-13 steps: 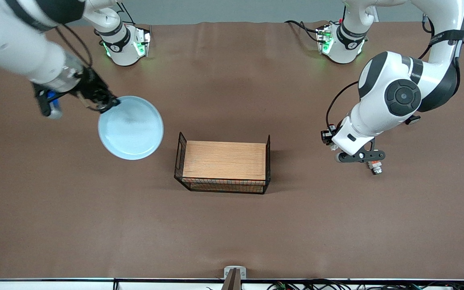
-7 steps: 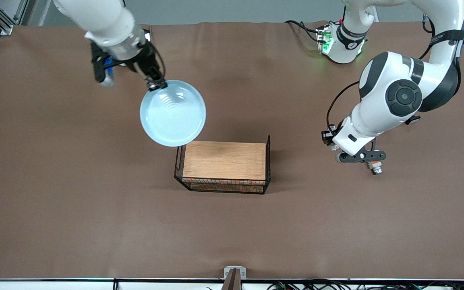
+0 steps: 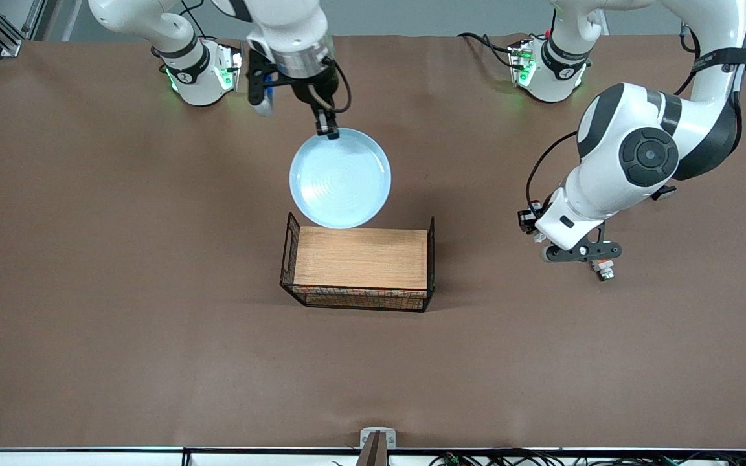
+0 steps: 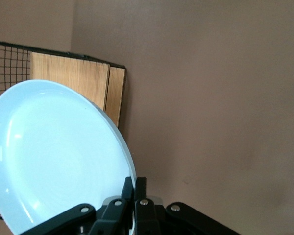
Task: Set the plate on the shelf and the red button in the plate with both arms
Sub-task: 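Lift the plate and carry it onto the wooden crate with the right gripper, then release the plate with the right gripper while the left gripper carries the button over, then lower the button onto the plate while the right gripper withdraws, then open the left gripper and lift it away from the plate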
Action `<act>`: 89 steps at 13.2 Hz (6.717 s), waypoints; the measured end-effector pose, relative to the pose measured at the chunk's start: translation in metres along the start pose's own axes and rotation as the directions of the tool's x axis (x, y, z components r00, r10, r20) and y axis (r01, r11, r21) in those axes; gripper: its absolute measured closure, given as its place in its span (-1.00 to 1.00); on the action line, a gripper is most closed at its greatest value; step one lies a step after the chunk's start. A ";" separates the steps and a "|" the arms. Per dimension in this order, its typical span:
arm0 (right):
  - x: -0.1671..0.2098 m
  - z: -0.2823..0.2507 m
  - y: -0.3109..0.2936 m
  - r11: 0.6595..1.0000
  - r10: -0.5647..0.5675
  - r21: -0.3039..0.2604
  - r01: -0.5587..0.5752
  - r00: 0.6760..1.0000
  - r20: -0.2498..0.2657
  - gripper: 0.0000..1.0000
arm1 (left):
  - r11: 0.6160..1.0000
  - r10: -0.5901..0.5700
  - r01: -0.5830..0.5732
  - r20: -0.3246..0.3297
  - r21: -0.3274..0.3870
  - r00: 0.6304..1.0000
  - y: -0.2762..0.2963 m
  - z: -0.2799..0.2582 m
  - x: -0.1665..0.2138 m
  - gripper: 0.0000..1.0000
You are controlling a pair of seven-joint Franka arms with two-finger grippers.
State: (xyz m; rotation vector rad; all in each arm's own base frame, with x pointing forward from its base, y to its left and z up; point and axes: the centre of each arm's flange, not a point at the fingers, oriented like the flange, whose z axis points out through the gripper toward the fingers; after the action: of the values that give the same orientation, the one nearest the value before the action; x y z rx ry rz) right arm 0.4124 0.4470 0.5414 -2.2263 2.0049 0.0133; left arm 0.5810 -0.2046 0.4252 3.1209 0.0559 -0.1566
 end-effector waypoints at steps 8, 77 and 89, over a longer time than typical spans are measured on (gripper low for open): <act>-0.041 0.111 -0.009 0.997 0.057 0.060 -0.055 0.997 -0.046 0.93 | 1.000 0.001 -0.001 -0.002 -0.007 1.000 0.002 0.003 0.011 0.33; 0.499 -0.088 -0.118 0.094 -0.933 -0.150 0.984 0.140 0.331 -1.00 | -0.048 -0.985 0.978 0.170 -0.203 -0.013 0.303 0.074 -0.029 0.05; 0.500 -0.145 -0.085 0.128 -0.934 -0.120 0.984 0.160 0.318 -1.00 | 0.168 -0.974 0.944 0.097 -0.284 0.203 0.219 -0.144 -0.065 -1.00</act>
State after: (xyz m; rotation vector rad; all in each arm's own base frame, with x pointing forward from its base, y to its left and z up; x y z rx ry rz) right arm 0.5384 -0.0555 0.6422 -3.1187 0.0480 0.3739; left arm 0.5385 -0.4234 0.5784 2.2021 1.9027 0.0374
